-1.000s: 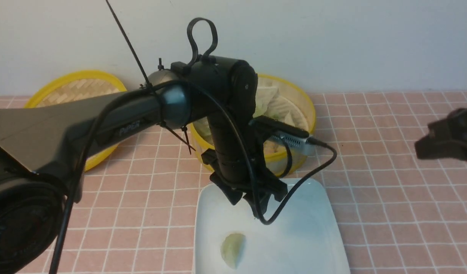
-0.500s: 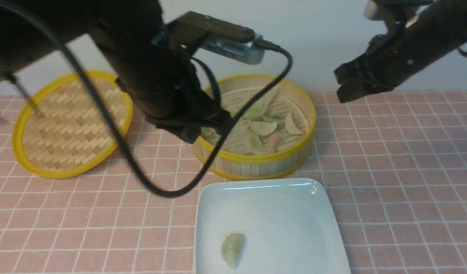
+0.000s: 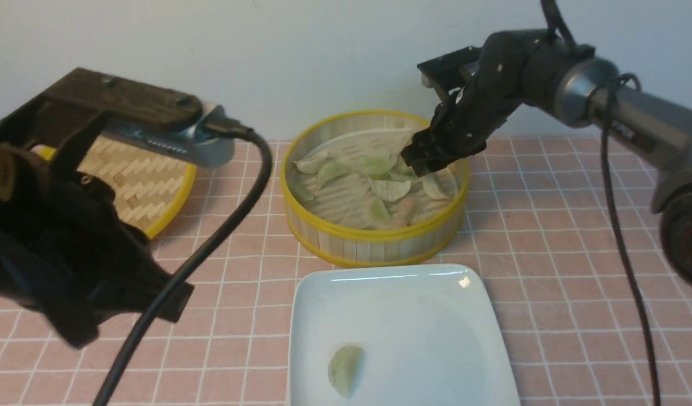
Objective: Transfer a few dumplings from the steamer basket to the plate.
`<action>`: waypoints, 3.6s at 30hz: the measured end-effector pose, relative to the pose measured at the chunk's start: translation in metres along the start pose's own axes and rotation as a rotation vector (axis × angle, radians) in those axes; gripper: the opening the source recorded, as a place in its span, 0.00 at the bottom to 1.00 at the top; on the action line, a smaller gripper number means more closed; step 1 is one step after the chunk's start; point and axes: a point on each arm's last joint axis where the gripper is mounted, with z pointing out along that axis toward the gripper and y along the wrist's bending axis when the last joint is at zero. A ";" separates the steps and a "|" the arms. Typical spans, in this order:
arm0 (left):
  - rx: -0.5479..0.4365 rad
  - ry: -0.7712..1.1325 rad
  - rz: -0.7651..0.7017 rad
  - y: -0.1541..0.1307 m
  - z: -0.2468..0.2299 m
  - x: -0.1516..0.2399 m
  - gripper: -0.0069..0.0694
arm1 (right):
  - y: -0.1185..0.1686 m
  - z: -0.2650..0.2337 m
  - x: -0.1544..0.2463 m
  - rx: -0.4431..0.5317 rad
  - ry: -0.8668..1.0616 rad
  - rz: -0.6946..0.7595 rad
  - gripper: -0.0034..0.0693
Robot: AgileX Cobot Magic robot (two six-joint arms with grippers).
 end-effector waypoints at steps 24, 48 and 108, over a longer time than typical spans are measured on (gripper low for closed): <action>0.016 -0.106 -0.038 0.003 -0.031 0.020 0.08 | 0.023 -0.166 -0.045 -0.111 -0.171 0.060 0.18; -0.001 -0.121 -0.022 0.004 -0.031 0.018 0.08 | 0.131 -0.096 0.125 -0.216 0.330 0.020 0.34; -0.059 -0.809 -0.091 0.034 -0.050 0.089 0.08 | 0.060 -0.348 0.371 -0.113 -1.135 0.162 0.03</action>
